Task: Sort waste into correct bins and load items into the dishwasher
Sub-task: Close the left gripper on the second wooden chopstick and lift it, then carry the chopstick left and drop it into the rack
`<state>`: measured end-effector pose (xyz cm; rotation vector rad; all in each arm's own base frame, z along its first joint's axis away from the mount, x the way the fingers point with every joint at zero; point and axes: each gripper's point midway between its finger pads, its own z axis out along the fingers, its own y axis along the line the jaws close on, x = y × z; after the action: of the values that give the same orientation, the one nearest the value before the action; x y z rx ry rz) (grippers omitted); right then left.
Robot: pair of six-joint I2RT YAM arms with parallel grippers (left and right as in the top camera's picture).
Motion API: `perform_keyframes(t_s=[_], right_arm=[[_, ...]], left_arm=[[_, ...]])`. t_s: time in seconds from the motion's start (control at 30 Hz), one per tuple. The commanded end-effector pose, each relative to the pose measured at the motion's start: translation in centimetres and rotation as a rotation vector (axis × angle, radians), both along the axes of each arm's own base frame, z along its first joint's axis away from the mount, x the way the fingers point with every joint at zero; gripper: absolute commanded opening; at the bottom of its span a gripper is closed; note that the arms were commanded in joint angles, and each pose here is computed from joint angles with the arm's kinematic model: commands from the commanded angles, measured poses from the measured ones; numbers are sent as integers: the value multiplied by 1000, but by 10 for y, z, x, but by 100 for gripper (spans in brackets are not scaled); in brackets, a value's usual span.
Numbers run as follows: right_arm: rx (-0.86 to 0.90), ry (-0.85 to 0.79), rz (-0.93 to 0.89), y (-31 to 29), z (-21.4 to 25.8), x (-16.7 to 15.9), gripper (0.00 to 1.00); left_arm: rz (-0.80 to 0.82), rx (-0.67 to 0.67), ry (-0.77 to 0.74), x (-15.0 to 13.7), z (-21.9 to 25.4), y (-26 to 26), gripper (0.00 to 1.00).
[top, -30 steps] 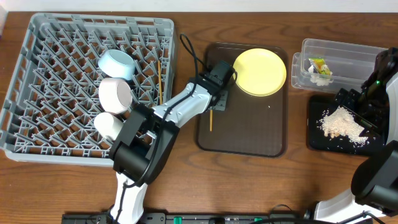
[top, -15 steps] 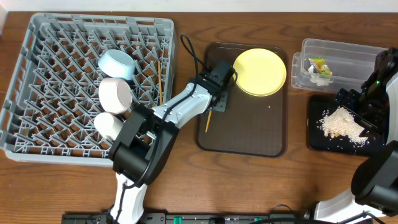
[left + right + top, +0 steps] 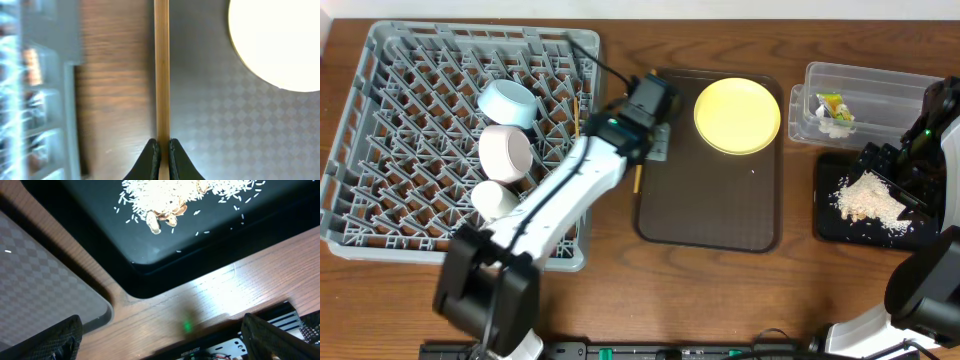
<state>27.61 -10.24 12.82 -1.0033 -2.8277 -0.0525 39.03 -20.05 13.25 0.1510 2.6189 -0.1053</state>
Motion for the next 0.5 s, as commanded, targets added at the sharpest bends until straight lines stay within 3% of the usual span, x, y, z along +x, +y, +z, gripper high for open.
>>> perform_keyframes(t_s=[0.0, 0.23, 0.47], right_arm=[[-5, -21, -7, 1, 7, -1, 99], [-5, -22, -7, 1, 7, 0, 99], [-5, -22, -7, 1, 7, -1, 100]], left_arm=[[56, 36, 13, 3, 4, 31, 6], [92, 102, 69, 3, 2, 82, 6], [115, 116, 83, 5, 0, 101, 6]])
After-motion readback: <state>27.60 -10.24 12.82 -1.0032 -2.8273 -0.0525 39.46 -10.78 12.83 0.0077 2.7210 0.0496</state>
